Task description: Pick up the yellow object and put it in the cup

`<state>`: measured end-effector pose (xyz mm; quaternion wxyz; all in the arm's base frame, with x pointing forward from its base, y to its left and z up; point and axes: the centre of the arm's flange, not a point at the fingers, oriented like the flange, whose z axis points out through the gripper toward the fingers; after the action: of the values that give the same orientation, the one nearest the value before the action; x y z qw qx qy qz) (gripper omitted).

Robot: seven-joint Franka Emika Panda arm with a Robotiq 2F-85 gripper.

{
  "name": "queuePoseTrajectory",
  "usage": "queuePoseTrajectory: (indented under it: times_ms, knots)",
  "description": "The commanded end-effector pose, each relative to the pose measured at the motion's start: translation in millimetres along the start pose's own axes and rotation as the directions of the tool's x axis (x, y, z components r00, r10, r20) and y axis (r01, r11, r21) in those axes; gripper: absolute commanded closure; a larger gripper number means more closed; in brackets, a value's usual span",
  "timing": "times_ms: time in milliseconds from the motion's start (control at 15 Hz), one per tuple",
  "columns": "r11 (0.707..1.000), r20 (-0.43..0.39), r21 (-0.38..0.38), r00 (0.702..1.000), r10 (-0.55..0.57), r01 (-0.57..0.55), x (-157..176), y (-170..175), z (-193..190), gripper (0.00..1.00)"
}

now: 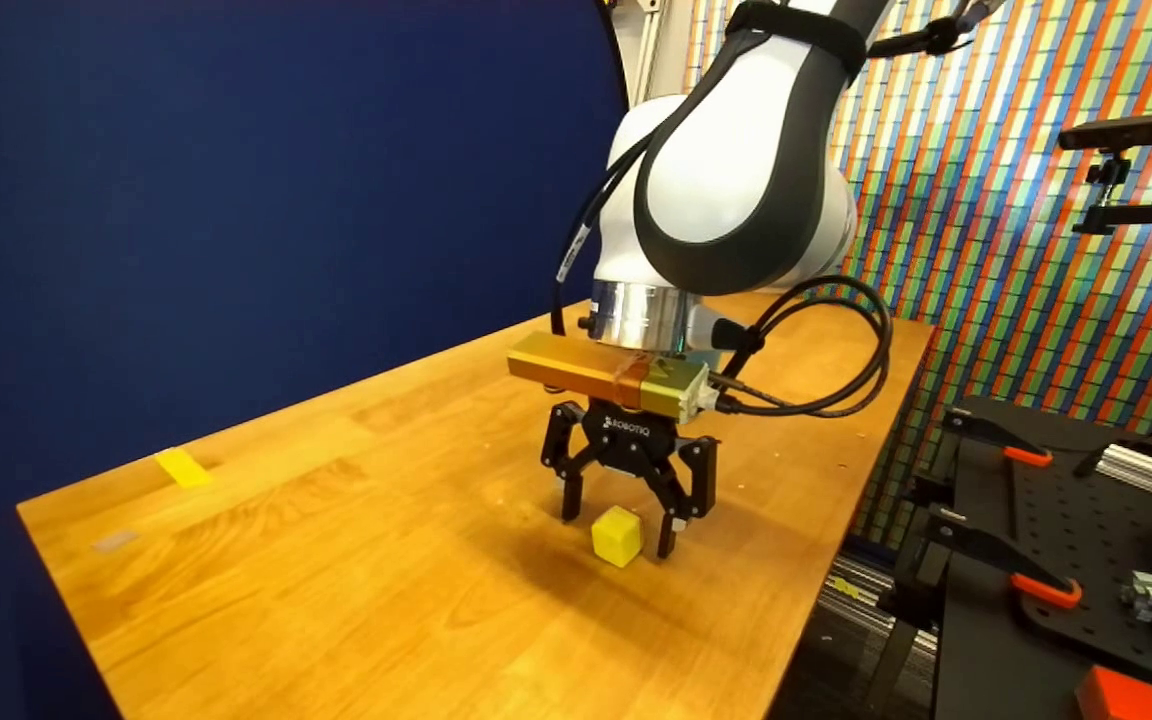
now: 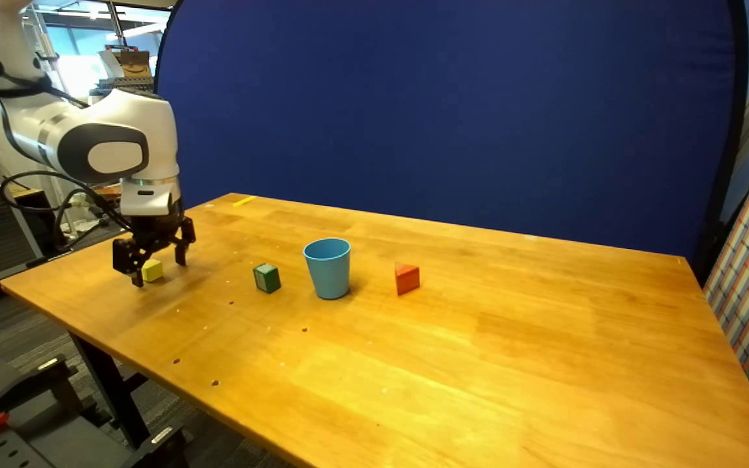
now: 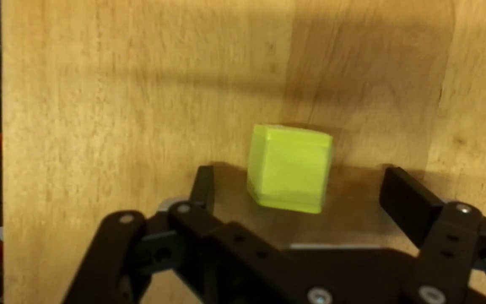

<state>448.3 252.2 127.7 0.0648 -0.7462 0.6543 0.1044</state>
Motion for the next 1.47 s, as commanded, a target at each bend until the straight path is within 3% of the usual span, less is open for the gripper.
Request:
queuePoseTrajectory:
  times_ms: [0, 133, 467, 667, 867, 1400]
  knots:
    - [1.000, 0.008, -0.017, 1.000, 0.005, -0.005, -11, 16, -1, 0.27]
    - [1.000, -0.002, -0.011, 1.000, 0.008, -0.008, -14, 16, -1, 0.31]
    - [0.999, -0.039, 0.003, 0.999, 0.035, -0.035, -11, 16, -11, 0.70]
    - [0.999, -0.041, 0.009, 0.999, 0.035, -0.035, 10, 14, -38, 0.88]
    - [0.998, -0.054, 0.026, 0.997, 0.059, -0.058, 52, 1, -69, 0.87]
    - [0.970, -0.060, 0.116, 0.973, 0.222, -0.214, 201, -29, -187, 0.87]
